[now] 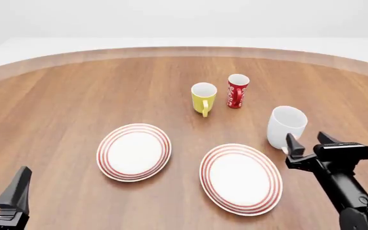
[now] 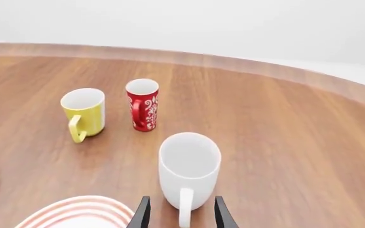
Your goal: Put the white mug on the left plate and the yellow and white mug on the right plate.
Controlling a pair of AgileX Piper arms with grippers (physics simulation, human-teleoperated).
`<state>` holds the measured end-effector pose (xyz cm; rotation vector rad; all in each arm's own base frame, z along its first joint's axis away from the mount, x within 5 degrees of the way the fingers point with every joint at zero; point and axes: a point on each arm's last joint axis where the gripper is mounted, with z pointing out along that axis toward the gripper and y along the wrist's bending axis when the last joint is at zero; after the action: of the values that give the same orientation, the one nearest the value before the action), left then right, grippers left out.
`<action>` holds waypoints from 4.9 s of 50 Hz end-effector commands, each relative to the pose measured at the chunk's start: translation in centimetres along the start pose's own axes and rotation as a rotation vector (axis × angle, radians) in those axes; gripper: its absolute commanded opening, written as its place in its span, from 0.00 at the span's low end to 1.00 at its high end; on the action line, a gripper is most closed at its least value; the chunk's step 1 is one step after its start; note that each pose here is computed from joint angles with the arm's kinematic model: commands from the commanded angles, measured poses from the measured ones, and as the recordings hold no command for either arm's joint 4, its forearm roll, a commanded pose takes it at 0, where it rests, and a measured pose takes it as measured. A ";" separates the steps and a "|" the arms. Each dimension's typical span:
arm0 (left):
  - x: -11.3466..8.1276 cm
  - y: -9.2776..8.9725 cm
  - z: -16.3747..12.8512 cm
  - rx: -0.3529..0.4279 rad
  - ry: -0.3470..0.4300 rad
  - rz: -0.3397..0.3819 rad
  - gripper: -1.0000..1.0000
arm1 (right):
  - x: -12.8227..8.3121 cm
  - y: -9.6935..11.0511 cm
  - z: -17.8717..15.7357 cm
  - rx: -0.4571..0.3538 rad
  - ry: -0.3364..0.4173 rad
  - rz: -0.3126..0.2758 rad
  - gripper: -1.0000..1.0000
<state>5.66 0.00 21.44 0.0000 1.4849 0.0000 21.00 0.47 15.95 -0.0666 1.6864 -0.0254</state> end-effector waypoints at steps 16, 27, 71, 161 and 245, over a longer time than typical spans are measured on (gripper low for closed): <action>0.0 0.0 0.0 0.000 0.000 0.000 1.00 | 1.8 0.1 2.7 -0.002 0.055 0.005 1.00; 0.0 0.0 0.0 0.000 0.000 0.000 1.00 | 2.7 0.0 3.6 0.003 0.087 0.012 1.00; 0.0 0.0 0.0 0.000 0.000 0.000 1.00 | 3.3 -0.1 3.8 0.008 0.113 0.038 0.00; 0.0 0.0 0.0 0.000 0.000 0.000 1.00 | -6.7 8.9 0.7 -0.384 -0.109 -0.055 0.00; 0.0 0.0 0.0 0.000 0.000 0.000 1.00 | -4.6 24.7 5.3 -0.747 -0.066 -0.090 0.00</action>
<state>5.66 0.00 21.44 0.0000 1.4849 0.0000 25.98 23.93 19.20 -0.6717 1.5372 0.5042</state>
